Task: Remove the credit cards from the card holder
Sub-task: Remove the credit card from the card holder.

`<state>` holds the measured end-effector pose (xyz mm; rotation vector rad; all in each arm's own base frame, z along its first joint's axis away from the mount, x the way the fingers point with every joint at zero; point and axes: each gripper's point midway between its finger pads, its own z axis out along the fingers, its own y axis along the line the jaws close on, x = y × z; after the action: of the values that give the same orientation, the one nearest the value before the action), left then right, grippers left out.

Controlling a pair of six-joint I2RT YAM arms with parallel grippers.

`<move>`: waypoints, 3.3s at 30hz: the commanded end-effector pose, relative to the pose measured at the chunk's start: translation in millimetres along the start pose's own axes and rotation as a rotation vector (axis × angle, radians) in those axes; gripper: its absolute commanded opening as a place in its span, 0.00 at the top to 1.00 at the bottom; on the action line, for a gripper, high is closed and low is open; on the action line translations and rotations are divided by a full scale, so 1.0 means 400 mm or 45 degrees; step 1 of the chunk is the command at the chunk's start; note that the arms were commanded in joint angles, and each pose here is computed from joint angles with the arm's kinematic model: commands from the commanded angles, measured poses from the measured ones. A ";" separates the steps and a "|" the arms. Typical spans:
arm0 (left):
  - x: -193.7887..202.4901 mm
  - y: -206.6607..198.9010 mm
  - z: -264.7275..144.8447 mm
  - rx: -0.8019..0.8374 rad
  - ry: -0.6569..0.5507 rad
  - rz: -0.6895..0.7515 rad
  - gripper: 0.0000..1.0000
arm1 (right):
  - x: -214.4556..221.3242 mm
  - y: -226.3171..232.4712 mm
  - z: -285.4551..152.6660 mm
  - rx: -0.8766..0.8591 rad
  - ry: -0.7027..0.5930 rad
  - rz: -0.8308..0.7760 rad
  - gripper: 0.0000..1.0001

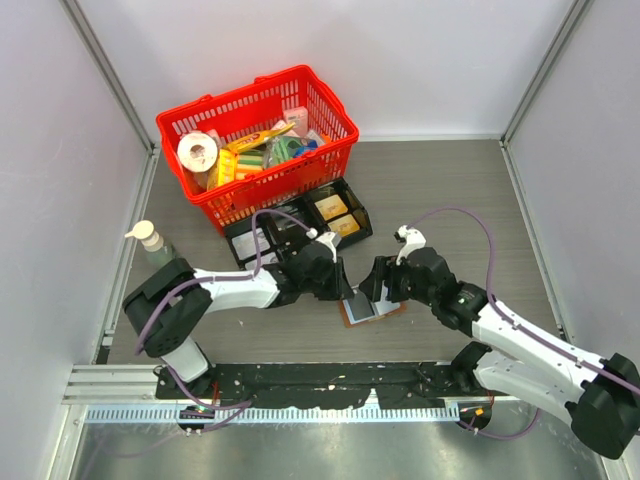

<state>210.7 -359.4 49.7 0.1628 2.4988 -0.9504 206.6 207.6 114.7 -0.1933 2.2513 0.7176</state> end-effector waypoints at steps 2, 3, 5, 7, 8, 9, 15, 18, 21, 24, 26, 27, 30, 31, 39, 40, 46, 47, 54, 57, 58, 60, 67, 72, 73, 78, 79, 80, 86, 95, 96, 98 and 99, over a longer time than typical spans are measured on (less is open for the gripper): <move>-0.046 -0.037 -0.064 0.073 -0.127 0.072 0.70 | -0.038 -0.003 -0.012 0.007 -0.125 0.041 0.24; -0.055 -0.035 -0.080 0.062 -0.152 0.081 0.64 | -0.034 -0.004 -0.011 0.005 -0.120 0.046 0.24; -0.069 -0.038 -0.119 0.059 -0.197 0.094 0.52 | -0.020 -0.001 -0.003 -0.013 -0.104 0.059 0.25; -0.093 -0.026 -0.156 0.034 -0.286 0.088 0.40 | 0.003 0.004 0.009 -0.045 -0.063 0.073 0.28; -0.105 -0.028 -0.178 0.045 -0.329 0.081 0.32 | 0.022 0.000 0.018 -0.043 -0.030 0.080 0.29; -0.109 -0.025 -0.197 0.049 -0.363 0.062 0.19 | 0.021 0.004 0.024 -0.057 -0.032 0.094 0.32; -0.145 -0.005 -0.293 0.131 -0.527 -0.053 0.00 | 0.061 -0.009 0.061 -0.088 0.000 0.150 0.38; -0.154 -0.006 -0.327 0.166 -0.601 -0.007 0.00 | 0.084 -0.027 0.079 -0.069 0.039 0.179 0.43; -0.162 -0.001 -0.357 0.183 -0.673 0.048 0.00 | 0.120 -0.048 0.095 -0.043 0.096 0.208 0.47; -0.162 0.019 -0.372 0.124 -0.678 0.066 0.00 | 0.144 -0.050 0.108 -0.051 0.144 0.216 0.49; -0.156 0.021 -0.368 0.085 -0.628 0.095 0.00 | 0.157 -0.054 0.117 -0.052 0.163 0.218 0.50; -0.158 0.022 -0.367 0.071 -0.619 0.095 0.00 | 0.172 -0.054 0.123 -0.060 0.194 0.220 0.50; -0.158 0.018 -0.359 0.072 -0.606 0.095 0.00 | 0.174 -0.024 0.141 -0.151 0.211 0.222 0.54; -0.155 0.019 -0.353 0.070 -0.596 0.097 0.00 | 0.179 -0.022 0.150 -0.156 0.228 0.223 0.55; -0.130 0.019 -0.284 0.039 -0.461 0.089 0.06 | 0.118 0.013 0.180 -0.193 0.180 0.221 0.63; -0.129 0.021 -0.276 0.028 -0.451 0.080 0.09 | 0.109 0.015 0.179 -0.191 0.166 0.227 0.63; -0.107 0.032 -0.211 -0.030 -0.362 0.023 0.19 | 0.072 0.040 0.143 -0.235 0.102 0.237 0.63; -0.100 0.031 -0.199 -0.036 -0.344 0.019 0.22 | 0.071 0.038 0.141 -0.235 0.100 0.242 0.63; -0.080 0.007 -0.140 -0.050 -0.264 0.026 0.46 | 0.096 0.033 0.134 -0.260 0.116 0.263 0.67; -0.065 0.014 -0.122 -0.069 -0.226 0.010 0.51 | 0.110 0.029 0.137 -0.265 0.133 0.276 0.69; -0.058 0.020 -0.116 -0.081 -0.213 0.005 0.51 | 0.122 0.022 0.139 -0.257 0.146 0.282 0.70; -0.045 0.033 -0.107 -0.105 -0.189 -0.007 0.54 | 0.133 0.015 0.139 -0.255 0.158 0.292 0.70; 0.016 0.089 -0.069 -0.201 -0.086 -0.011 0.67 | 0.162 0.000 0.140 -0.258 0.189 0.308 0.71; 0.049 0.129 -0.055 -0.281 -0.027 -0.036 0.79 | 0.175 0.009 0.138 -0.301 0.211 0.317 0.72; 0.055 0.136 -0.054 -0.296 -0.014 -0.038 0.82 | 0.177 0.010 0.138 -0.305 0.212 0.317 0.73; 0.081 0.166 -0.049 -0.357 0.031 -0.045 0.85 | 0.172 0.023 0.136 -0.346 0.210 0.320 0.75; 0.085 0.172 -0.049 -0.370 0.039 -0.047 0.85 | 0.168 0.028 0.134 -0.355 0.205 0.317 0.76; 0.086 0.175 -0.050 -0.379 0.040 -0.046 0.87 | 0.167 0.029 0.134 -0.359 0.203 0.316 0.76; 0.089 0.193 -0.054 -0.429 0.046 -0.036 0.92 | 0.156 0.020 0.125 -0.370 0.171 0.325 0.82; 0.089 0.201 -0.054 -0.452 0.051 -0.036 0.97 | 0.156 0.004 0.115 -0.391 0.155 0.345 0.97; 0.089 0.201 -0.054 -0.453 0.051 -0.037 0.98 | 0.157 0.000 0.114 -0.386 0.154 0.346 0.99; 0.089 0.199 -0.053 -0.450 0.051 -0.036 0.98 | 0.155 -0.003 0.113 -0.385 0.154 0.351 0.99; 0.089 0.201 -0.054 -0.452 0.051 -0.037 0.98 | 0.158 -0.005 0.113 -0.383 0.157 0.353 0.99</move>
<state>204.0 -307.7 24.7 0.0189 2.5786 -0.6518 185.8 233.9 31.3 -0.0399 2.3758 1.1870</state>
